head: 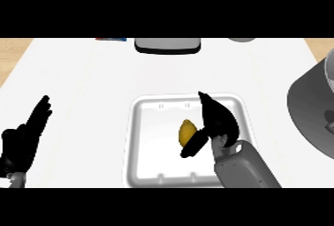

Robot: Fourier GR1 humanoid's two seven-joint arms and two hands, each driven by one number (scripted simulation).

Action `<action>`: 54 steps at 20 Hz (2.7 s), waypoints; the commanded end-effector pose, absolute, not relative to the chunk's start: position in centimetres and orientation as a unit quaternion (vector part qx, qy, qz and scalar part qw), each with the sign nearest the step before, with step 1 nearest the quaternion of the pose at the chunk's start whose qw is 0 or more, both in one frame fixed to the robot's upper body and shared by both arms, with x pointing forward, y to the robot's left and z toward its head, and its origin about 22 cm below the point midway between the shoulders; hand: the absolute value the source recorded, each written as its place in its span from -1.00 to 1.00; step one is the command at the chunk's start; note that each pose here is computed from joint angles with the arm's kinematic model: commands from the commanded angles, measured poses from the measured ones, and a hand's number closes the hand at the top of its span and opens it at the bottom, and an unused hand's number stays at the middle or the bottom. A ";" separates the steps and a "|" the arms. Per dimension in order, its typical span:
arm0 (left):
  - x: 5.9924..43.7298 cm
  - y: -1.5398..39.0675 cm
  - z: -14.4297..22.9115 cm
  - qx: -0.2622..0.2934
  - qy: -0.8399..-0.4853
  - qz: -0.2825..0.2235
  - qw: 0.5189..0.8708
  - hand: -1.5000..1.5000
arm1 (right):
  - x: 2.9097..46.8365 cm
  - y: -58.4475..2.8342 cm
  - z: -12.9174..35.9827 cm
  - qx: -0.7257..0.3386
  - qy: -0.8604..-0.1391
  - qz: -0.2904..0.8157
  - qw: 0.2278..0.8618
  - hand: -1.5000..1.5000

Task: Pick the lemon from the tray and place it in the pot

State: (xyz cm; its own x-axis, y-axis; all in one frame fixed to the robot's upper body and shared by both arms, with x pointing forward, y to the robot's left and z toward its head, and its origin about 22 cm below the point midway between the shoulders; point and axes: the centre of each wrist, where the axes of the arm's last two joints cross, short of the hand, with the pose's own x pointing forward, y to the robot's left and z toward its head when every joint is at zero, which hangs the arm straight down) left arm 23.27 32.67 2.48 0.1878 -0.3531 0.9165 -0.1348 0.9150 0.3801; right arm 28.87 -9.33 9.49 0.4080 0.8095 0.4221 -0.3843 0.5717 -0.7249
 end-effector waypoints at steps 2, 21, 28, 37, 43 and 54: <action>23.8 33.1 1.4 0.202 -0.632 -0.067 0.746 0.00 | 29.6 -6.9 8.8 -0.314 -0.281 0.412 0.808 -1.00; 22.6 34.3 1.3 0.189 -0.637 -0.073 0.744 0.00 | 33.4 -6.3 4.8 -0.309 -0.230 0.421 0.821 -1.00; 24.0 32.9 1.8 0.201 -0.626 -0.073 0.750 0.00 | 33.3 -6.8 2.1 -0.305 -0.226 0.420 0.824 -1.00; 22.6 32.0 1.2 0.195 -0.637 -0.064 0.743 0.00 | 33.0 -6.5 2.3 -0.291 -0.264 0.458 0.797 1.00; 23.7 34.9 2.4 0.197 -0.631 -0.072 0.747 0.00 | 32.1 -5.0 2.1 -0.294 -0.258 0.456 0.799 1.00; 22.8 33.0 1.5 0.200 -0.634 -0.057 0.745 0.00 | 30.1 -20.8 3.5 -0.362 -0.397 0.493 0.684 1.00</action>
State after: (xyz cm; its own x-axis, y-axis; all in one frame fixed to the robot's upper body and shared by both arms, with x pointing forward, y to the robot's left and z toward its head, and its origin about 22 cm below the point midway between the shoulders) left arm 22.69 33.35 1.68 0.2029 -0.3428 0.9172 -0.1613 0.9122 0.3766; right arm 30.85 -17.06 3.15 0.2495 0.9425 0.2224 -0.4598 0.3174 -0.8294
